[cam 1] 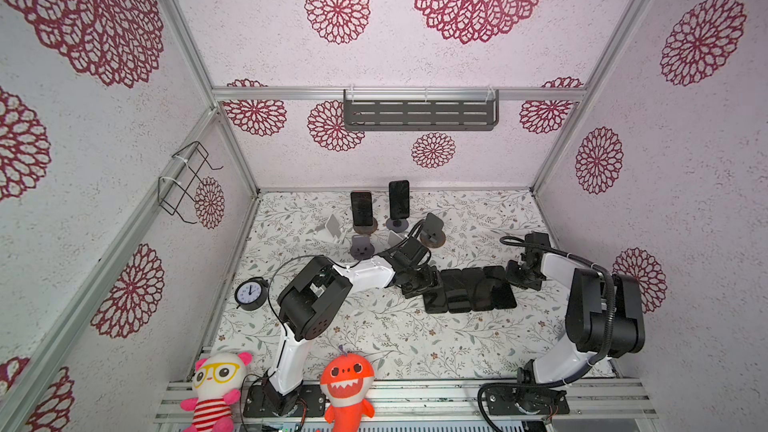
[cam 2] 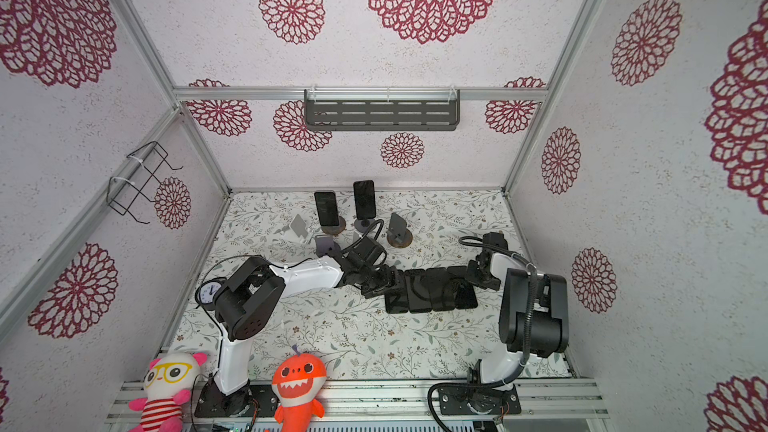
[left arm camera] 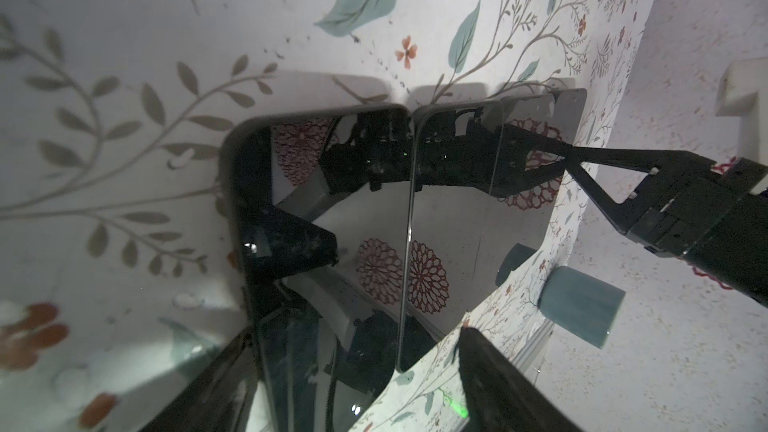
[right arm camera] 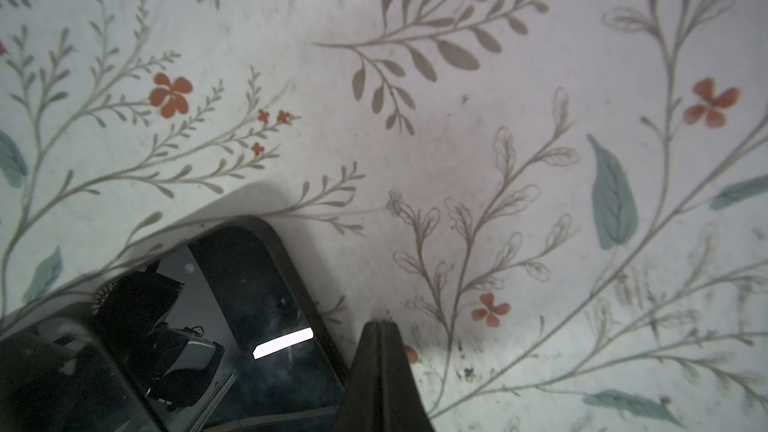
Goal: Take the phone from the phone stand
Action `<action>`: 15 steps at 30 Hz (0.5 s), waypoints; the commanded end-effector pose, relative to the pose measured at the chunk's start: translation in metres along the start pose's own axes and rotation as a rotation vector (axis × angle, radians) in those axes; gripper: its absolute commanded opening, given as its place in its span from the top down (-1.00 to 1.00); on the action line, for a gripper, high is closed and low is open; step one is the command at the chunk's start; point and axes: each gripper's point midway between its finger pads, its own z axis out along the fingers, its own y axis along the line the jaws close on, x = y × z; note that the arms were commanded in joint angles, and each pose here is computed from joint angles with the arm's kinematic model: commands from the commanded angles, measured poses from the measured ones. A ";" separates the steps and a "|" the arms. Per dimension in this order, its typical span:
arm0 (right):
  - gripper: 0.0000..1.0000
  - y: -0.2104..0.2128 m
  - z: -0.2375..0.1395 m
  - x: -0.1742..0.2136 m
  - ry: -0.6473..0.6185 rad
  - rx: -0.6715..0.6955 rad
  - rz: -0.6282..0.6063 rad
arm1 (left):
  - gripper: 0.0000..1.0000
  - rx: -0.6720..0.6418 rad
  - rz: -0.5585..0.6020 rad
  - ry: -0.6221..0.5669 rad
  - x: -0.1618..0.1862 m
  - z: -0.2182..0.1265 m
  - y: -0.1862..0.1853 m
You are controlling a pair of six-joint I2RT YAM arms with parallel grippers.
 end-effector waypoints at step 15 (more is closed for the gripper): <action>0.50 0.018 -0.070 -0.027 -0.150 -0.090 -0.014 | -0.73 0.055 0.281 -0.160 -0.015 -0.065 -0.050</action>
